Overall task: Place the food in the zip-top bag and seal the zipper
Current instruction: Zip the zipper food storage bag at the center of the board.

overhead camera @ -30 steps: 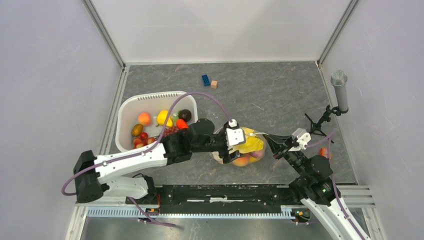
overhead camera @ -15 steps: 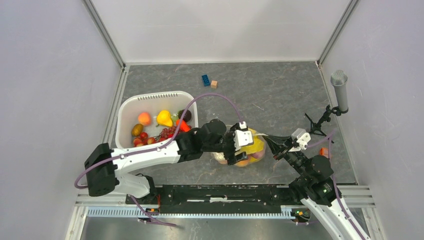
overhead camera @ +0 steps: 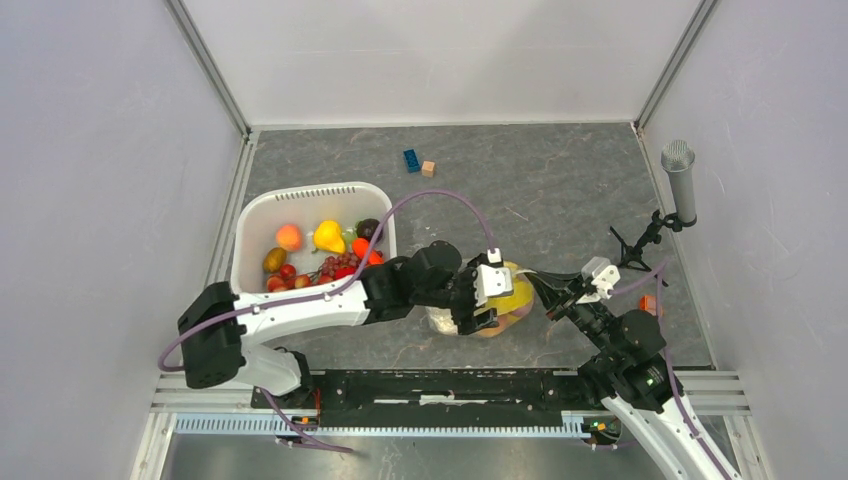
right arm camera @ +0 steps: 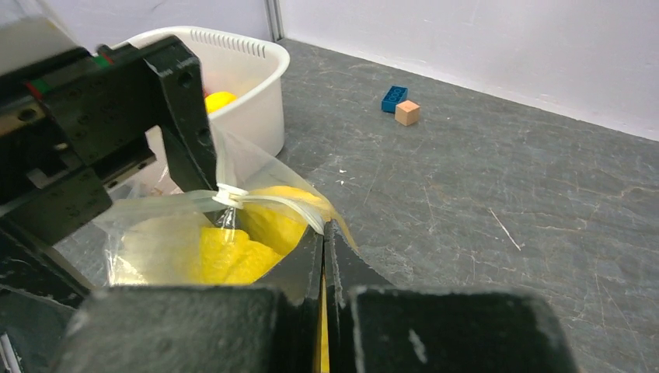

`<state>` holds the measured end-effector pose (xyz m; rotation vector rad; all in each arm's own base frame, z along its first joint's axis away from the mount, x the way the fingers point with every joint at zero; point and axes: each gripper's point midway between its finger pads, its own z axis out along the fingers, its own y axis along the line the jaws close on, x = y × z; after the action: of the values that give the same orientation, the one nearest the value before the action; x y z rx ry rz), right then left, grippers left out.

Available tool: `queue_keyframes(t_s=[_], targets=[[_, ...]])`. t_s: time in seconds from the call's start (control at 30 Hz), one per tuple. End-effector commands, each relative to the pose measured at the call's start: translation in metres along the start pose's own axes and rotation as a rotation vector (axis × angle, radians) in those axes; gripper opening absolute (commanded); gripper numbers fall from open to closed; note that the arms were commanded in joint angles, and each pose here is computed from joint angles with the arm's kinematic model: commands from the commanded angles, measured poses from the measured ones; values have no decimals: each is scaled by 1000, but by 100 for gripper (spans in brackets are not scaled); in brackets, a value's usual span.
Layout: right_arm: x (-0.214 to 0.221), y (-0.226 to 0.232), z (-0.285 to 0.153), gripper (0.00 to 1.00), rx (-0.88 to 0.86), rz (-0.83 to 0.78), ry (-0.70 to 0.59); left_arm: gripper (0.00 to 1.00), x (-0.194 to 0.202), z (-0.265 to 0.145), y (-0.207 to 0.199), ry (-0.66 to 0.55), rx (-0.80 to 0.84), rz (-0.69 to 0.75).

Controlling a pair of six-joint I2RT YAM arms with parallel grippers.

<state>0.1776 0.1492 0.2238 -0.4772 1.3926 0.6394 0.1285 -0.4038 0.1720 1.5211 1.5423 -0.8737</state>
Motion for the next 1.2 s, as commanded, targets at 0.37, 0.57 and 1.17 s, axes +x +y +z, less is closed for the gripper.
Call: queue_keyframes(t_s=[0.37, 0.57, 1.17], targets=[[-53, 3, -11, 0, -1, -30, -184, 86, -86, -70, 11, -205, -150, 34], [-51, 8, -10, 0, -26, -25, -175, 88, -100, -52, 24, -228, -171, 70], [-49, 7, -11, 0, -24, -26, -171, 38, -73, -31, 53, -55, -271, 152]])
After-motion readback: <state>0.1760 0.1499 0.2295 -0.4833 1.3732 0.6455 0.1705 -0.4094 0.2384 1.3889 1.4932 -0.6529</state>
